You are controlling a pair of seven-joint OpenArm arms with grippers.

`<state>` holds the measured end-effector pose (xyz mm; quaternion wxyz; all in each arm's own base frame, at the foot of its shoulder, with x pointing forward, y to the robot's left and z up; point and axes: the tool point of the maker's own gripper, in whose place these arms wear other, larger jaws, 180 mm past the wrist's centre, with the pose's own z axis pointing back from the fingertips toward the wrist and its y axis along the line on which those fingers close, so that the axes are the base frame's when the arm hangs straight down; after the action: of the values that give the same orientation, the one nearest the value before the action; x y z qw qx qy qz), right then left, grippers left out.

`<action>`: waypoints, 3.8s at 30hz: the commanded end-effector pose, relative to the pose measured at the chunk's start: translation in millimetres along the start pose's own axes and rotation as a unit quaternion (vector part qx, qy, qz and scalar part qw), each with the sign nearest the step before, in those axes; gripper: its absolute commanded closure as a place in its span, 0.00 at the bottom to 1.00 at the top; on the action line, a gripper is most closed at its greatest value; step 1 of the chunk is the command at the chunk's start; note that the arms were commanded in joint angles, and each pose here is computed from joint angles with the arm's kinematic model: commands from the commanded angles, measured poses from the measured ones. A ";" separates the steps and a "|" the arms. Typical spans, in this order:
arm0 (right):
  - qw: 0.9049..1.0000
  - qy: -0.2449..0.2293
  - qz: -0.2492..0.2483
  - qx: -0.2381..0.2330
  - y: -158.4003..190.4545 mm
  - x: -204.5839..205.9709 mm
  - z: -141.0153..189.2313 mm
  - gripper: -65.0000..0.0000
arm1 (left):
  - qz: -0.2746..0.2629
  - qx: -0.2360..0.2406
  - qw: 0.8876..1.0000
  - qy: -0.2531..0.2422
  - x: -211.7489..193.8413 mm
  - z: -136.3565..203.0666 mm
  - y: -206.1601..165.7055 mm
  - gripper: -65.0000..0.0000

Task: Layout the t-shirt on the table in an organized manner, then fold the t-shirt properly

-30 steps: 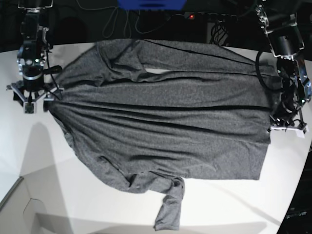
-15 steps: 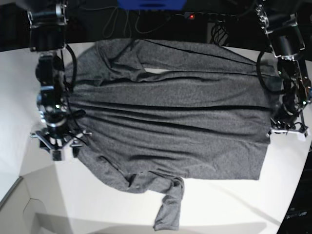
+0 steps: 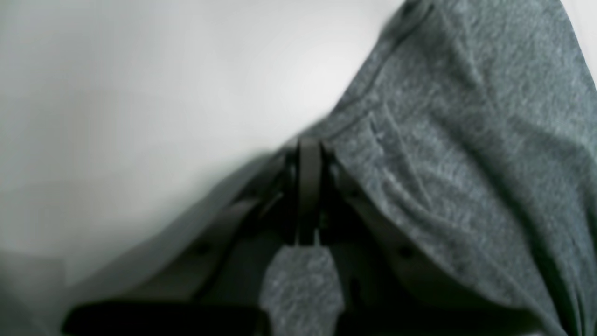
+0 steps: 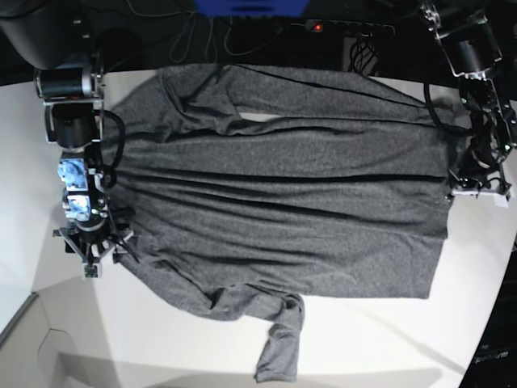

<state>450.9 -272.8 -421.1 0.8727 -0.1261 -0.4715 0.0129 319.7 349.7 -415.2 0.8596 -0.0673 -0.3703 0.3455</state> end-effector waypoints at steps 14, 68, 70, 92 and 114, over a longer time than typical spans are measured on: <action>0.991 0.006 0.023 -0.131 -101.3 -6.1 8.7 0.41 | 0.004 -0.009 1.000 -0.015 3.4 2.5 -5.2 1.00; 0.980 -0.022 -0.067 -0.184 -147.2 -37.7 64.0 0.41 | -0.012 -0.108 0.992 -0.060 55.3 -7.7 -117.6 1.00; 0.977 -0.058 -0.078 -0.189 -147.6 -18.0 76.2 0.41 | -0.025 -0.134 0.989 -0.055 52.0 -10.0 -150.3 1.00; 0.988 -0.107 -0.059 -0.097 -70.9 17.3 159.6 0.41 | -0.248 -0.155 0.955 -0.056 -22.3 -88.7 -322.7 1.00; 0.991 -0.120 -0.043 -0.044 -28.2 32.8 151.7 0.41 | -0.269 -0.002 0.962 -0.054 -3.7 -109.3 -113.4 1.00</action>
<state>332.6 -260.4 -328.0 0.8234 -0.1343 -0.5504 -0.0318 470.9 265.8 -436.1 0.8758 0.0350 -0.4723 0.0933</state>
